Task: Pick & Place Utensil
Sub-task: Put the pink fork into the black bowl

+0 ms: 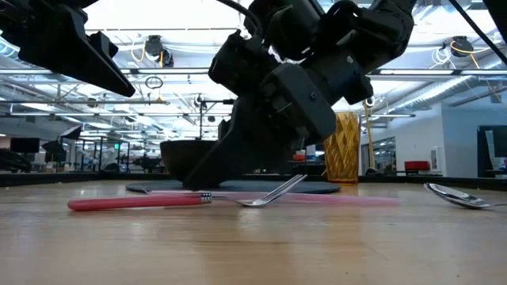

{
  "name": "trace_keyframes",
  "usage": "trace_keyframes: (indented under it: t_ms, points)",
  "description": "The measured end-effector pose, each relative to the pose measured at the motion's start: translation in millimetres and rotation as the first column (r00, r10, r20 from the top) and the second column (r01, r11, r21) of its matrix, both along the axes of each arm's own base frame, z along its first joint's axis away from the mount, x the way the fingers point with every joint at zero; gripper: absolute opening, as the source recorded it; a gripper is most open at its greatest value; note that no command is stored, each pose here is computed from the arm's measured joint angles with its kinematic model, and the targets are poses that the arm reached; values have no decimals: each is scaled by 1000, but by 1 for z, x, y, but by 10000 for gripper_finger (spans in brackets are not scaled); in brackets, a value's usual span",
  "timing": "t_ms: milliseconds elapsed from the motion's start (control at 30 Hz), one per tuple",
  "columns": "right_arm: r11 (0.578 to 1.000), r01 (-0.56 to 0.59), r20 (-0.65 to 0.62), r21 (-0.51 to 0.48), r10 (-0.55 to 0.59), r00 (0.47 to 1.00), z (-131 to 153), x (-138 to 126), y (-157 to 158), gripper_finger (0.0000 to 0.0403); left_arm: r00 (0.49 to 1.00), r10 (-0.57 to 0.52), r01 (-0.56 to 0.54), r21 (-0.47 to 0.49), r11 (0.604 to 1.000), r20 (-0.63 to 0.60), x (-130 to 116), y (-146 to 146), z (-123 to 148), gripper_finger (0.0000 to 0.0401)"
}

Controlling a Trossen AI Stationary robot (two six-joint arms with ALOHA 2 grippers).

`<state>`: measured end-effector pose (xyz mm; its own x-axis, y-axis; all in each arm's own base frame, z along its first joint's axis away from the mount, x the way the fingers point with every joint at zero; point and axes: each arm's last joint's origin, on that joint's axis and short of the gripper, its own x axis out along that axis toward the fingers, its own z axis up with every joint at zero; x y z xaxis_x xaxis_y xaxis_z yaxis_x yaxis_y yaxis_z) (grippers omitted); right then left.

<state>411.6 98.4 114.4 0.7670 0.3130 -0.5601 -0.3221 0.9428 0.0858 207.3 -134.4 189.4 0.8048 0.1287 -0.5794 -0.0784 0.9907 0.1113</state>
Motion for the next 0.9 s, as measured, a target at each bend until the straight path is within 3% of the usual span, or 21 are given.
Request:
trace_keyframes:
  t_ms: [233,400,633,900]
  points:
    - [999,-19,26,-31,20,999,30,-6,-2,195,996,-48,54,-80,995,71,7,-4,7,102]
    - [998,-25,-31,-64,23,999,56,-27,-4,210,983,-106,123,-113,986,152,18,-3,15,102]
    - [975,148,-144,-167,-172,974,63,-92,-16,211,983,-136,156,-184,970,120,48,8,-11,102]
    - [943,323,-110,-85,-331,937,65,-172,-27,208,983,-177,185,-255,949,52,76,18,-38,102]
